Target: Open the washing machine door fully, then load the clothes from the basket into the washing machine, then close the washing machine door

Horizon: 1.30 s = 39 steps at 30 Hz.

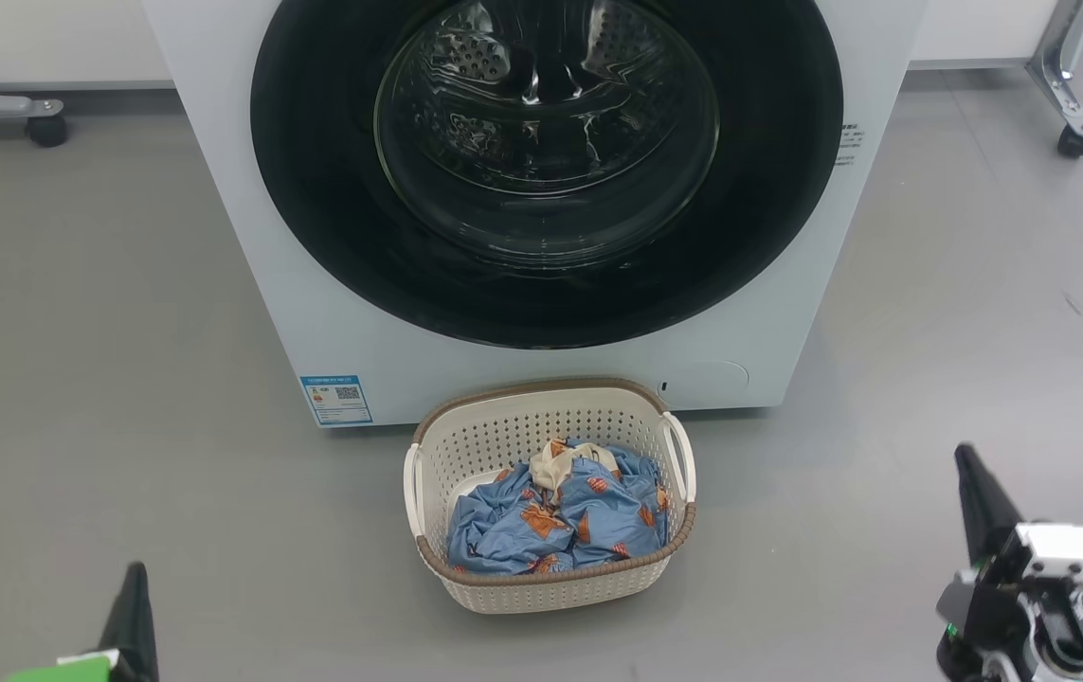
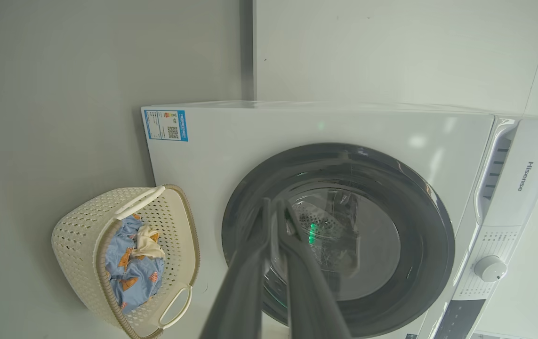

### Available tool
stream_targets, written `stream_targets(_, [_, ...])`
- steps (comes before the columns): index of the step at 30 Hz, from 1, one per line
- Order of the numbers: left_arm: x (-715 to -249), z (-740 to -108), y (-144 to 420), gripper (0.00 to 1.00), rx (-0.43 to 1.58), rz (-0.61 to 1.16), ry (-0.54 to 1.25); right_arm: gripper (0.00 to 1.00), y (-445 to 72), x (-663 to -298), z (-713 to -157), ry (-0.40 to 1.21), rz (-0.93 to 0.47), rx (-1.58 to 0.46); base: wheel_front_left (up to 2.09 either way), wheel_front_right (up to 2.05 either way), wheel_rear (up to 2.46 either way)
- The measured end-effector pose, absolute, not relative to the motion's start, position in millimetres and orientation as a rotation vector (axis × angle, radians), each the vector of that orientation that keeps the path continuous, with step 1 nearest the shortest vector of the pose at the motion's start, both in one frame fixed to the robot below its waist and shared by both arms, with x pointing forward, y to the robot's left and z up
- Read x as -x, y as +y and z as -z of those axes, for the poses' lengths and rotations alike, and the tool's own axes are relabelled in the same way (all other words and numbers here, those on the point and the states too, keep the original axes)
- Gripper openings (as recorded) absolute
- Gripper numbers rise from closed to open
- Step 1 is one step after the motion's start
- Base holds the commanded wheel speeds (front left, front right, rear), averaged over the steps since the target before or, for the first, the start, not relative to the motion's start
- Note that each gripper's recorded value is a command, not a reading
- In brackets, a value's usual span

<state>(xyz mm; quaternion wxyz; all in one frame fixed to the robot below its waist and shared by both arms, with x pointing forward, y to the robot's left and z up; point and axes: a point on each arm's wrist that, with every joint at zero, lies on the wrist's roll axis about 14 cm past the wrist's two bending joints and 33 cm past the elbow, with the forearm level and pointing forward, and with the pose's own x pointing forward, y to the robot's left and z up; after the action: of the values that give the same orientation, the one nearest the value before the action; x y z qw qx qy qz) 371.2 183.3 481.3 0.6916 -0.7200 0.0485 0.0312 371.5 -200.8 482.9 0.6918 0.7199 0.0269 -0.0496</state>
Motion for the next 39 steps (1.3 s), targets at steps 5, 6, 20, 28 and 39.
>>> stream_targets(5, [-364, -468, 181, 1.0, 1.62, -0.105, 0.139, 1.0, -195, -363, -467, 0.101, 0.148, -1.624, 0.0, 0.0, 0.0])
stream_targets(6, [-364, -468, 182, 1.0, 1.62, -0.105, 0.136, 1.0, -195, -363, -467, 0.099, 0.147, -1.624, 0.0, 0.0, 0.0])
stream_targets(20, [-367, -476, 188, 1.0, 1.605, -0.114, 0.085, 1.0, -188, -368, -474, 0.092, 0.119, -1.617, 0.0, 0.0, 0.0])
stream_targets(28, [-370, -485, 193, 1.0, 1.538, -0.107, 0.049, 1.0, -182, -375, -485, 0.075, 0.079, -1.566, 0.0, 0.0, 0.0])
stream_targets(39, [-375, -499, 197, 1.0, 1.427, -0.076, 0.011, 1.0, -171, -382, -494, 0.073, 0.027, -1.474, 0.0, 0.0, 0.0])
